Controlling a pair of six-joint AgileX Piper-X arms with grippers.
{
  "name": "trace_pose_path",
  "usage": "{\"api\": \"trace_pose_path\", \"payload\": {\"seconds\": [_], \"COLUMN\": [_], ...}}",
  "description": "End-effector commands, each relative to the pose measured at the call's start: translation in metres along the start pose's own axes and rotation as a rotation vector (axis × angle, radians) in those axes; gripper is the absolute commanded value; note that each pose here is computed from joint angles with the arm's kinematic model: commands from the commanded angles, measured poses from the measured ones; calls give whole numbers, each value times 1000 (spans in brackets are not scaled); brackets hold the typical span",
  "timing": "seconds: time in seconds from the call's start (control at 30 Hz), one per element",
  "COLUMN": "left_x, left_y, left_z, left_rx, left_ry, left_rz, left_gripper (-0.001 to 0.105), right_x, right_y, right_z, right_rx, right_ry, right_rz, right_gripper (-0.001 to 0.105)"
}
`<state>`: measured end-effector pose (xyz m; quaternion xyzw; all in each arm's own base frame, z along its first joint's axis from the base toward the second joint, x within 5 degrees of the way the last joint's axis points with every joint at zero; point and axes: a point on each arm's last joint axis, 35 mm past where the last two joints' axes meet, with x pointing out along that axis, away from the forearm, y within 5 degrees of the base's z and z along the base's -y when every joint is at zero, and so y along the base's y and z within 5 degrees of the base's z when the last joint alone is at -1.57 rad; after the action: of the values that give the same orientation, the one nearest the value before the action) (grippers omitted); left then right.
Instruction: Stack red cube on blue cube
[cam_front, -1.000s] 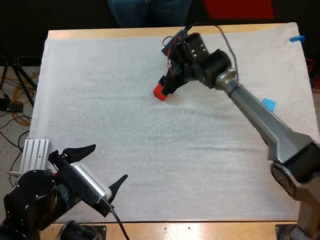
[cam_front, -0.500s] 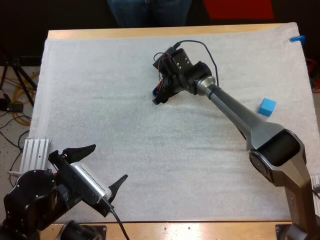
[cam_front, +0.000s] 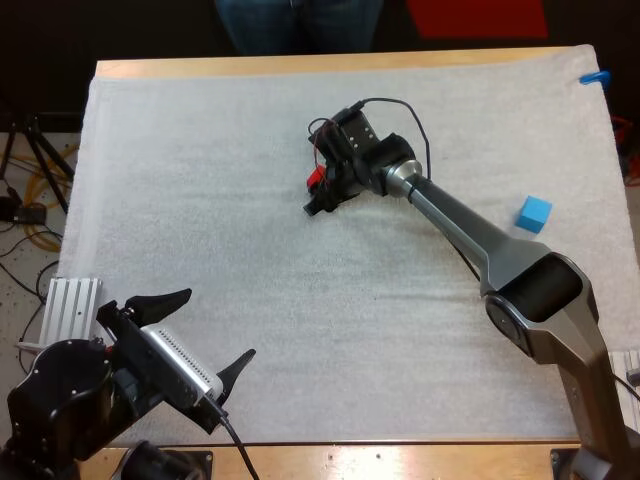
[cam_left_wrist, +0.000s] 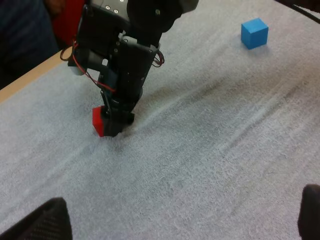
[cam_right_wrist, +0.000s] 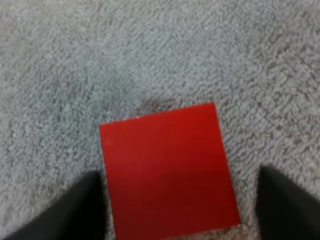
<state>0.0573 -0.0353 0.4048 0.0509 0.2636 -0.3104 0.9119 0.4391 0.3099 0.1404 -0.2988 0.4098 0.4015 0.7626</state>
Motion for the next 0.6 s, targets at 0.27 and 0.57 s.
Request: {"api": "trace_pose_path", "payload": {"seconds": [0.27, 0.57], "left_x": [-1, -1], "left_y": [-1, 0], "left_z": [1, 3], "left_rx": [-6, -3], "left_ry": [-2, -17], "left_rz": [-6, -6], "left_gripper": [87, 87], "right_x": [-33, -108], "right_y": [-11, -17], "right_z": [31, 49], "right_rx": [32, 36], "right_ry": [-80, -99], "right_rz": [-39, -122], "right_gripper": [19, 20]}}
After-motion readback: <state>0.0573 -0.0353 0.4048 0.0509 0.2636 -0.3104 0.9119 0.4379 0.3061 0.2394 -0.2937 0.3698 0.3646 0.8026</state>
